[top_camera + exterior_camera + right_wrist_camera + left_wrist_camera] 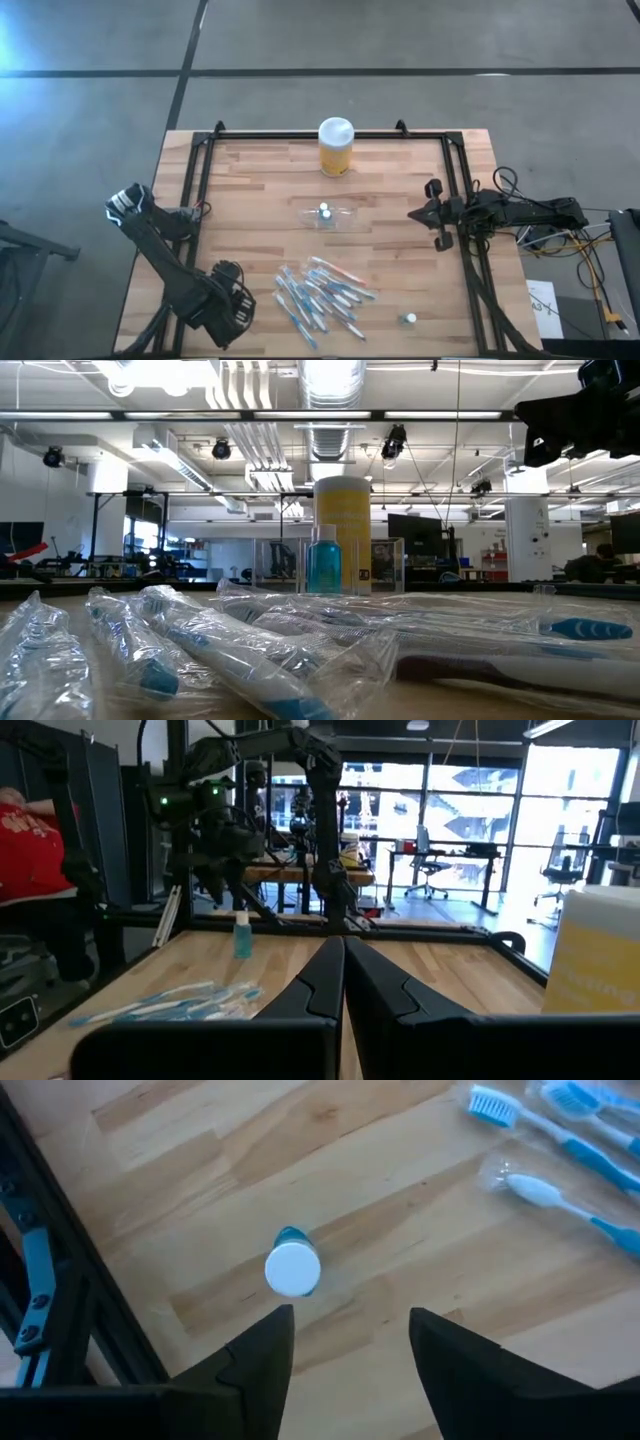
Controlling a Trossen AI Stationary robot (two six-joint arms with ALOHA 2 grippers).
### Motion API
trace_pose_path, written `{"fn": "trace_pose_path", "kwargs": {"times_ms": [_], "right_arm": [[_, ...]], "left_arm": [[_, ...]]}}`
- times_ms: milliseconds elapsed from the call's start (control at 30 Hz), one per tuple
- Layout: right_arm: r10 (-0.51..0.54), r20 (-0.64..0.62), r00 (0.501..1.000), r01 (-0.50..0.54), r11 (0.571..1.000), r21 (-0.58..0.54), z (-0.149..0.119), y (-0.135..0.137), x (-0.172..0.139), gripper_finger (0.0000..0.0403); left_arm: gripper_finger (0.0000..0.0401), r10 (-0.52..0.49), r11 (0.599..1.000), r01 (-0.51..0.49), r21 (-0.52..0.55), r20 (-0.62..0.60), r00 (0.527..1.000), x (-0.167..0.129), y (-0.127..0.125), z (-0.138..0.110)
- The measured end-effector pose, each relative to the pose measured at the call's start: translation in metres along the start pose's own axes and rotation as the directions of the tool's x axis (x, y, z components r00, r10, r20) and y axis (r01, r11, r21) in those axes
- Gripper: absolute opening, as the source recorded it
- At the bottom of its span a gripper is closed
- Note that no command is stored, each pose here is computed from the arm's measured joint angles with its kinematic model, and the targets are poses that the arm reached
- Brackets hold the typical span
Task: Pick & Place toothbrushing station
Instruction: Put the mouthwash into the transparent organizer
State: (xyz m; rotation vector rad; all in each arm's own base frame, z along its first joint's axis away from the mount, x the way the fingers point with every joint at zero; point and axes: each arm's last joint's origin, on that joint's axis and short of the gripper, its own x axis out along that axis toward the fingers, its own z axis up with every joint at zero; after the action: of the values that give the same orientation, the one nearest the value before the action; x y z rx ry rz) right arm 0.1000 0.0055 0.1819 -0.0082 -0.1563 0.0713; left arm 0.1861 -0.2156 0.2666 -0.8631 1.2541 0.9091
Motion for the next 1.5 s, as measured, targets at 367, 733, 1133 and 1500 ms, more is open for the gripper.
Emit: {"fn": "trace_pose_path", "kwargs": {"times_ms": [367,733,1133,1500], "right_arm": [[0.000,0.008,1.000,0.000,1.000,0.007,0.001,0.000,0.000,0.0008],[0.001,0.006,1.000,-0.001,1.000,0.018,0.001,0.000,0.000,0.0008],[0.001,0.007,1.000,-0.001,1.000,0.017,0.001,0.000,0.000,0.0008],[0.000,0.007,1.000,0.000,1.000,0.017,0.001,0.000,0.000,0.0008]], "left_arm": [[0.0204,0.037,0.999,-0.037,-0.004,0.000,0.999,0.020,0.010,0.003],[0.0204,0.040,0.999,-0.040,0.014,-0.013,0.999,0.031,0.010,0.004],[0.0204,0.065,0.997,-0.064,0.031,-0.018,0.998,0.046,0.014,0.006],[0.0199,0.063,0.997,-0.061,0.047,-0.030,0.998,0.045,0.013,0.007]]}}
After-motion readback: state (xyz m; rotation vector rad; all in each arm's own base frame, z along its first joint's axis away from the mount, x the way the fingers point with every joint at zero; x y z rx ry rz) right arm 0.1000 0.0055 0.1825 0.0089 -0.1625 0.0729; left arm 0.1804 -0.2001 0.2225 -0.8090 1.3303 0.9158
